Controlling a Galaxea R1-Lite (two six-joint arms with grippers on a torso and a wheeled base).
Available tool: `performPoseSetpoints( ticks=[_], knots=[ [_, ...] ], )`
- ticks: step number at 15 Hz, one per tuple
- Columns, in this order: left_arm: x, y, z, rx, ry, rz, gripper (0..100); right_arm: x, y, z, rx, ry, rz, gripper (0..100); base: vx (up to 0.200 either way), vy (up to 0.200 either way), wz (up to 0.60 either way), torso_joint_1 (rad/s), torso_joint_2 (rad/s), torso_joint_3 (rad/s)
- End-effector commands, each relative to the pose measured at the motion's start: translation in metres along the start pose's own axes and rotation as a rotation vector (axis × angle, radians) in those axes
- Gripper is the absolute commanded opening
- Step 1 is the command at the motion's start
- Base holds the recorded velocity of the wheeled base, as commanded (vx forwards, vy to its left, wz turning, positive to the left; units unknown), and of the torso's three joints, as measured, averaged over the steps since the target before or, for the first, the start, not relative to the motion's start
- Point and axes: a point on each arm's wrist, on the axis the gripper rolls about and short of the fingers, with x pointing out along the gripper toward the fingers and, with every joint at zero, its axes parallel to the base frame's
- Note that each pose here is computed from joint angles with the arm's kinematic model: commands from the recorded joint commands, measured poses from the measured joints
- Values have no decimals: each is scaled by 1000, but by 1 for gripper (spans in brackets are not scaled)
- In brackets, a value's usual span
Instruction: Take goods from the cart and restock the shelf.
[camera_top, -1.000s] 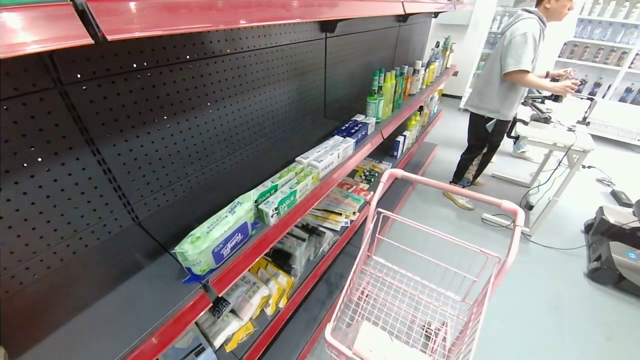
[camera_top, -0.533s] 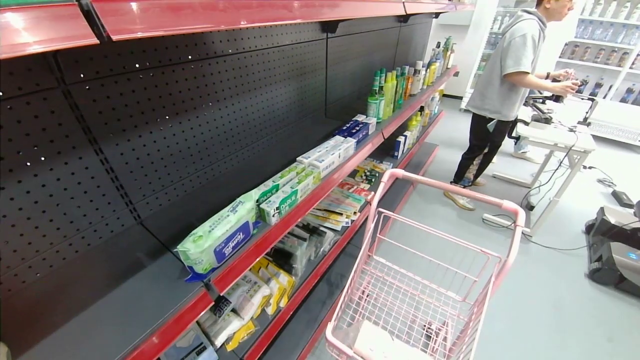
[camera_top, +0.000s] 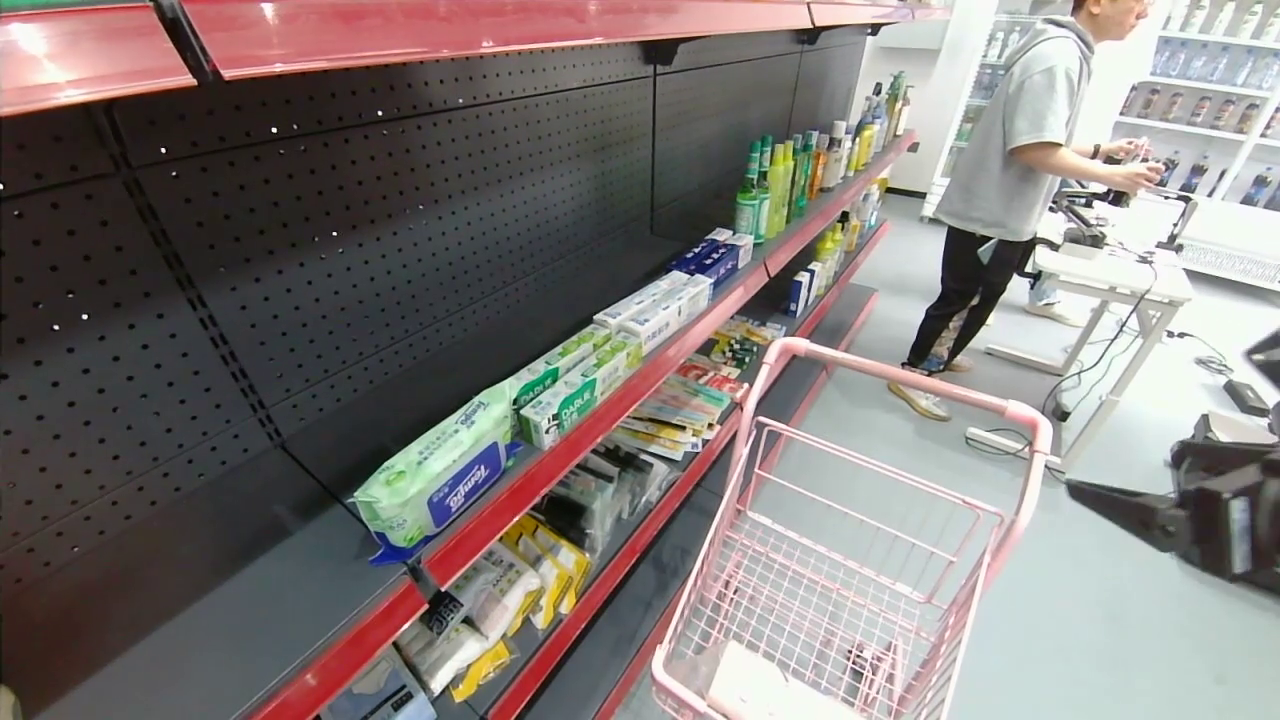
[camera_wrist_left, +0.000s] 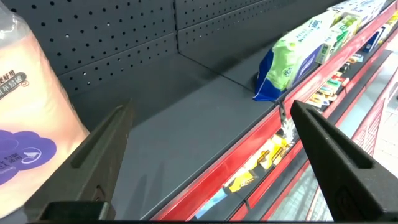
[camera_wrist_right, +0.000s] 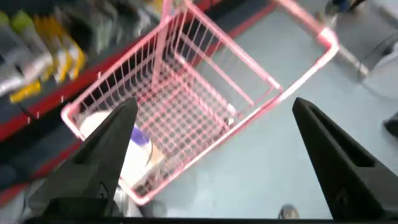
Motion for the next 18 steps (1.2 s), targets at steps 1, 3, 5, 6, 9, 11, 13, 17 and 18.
performPoseSetpoints(
  ticks=[1, 3, 5, 6, 9, 11, 13, 17, 18],
  knots=[
    [0, 0, 0, 1, 1, 0, 100, 102, 22, -13, -79, 307, 172, 100, 0, 0, 0, 0, 0, 0],
    [0, 0, 0, 1, 0, 2, 100, 121, 38, -15, -102, 336, 302, 100, 0, 0, 0, 0, 0, 0],
    [0, 0, 0, 3, 0, 2, 100, 143, 58, -22, -196, 387, 380, 100, 0, 0, 0, 0, 0, 0],
    [0, 0, 0, 3, 0, 2, 100, 159, 70, -31, -257, 432, 419, 100, 0, 0, 0, 0, 0, 0],
    [0, 0, 0, 3, 0, 0, 100, 180, 80, -43, -347, 479, 461, 100, 0, 0, 0, 0, 0, 0],
    [0, 0, 0, 1, 0, 2, 100, 190, 88, -48, -366, 500, 480, 100, 0, 0, 0, -68, 151, 78],
    [0, 0, 0, 1, 0, 2, 100, 196, 96, -50, -384, 509, 499, 100, 0, 0, 0, -83, 178, 95],
    [0, 0, 0, 1, 0, 2, 100, 203, 112, -56, -416, 528, 533, 100, 0, 0, 0, -78, 184, 101],
    [0, 0, 0, 1, 0, 2, 100, 205, 117, -60, -428, 539, 543, 100, 0, 0, 0, -95, 203, 115]
  ],
)
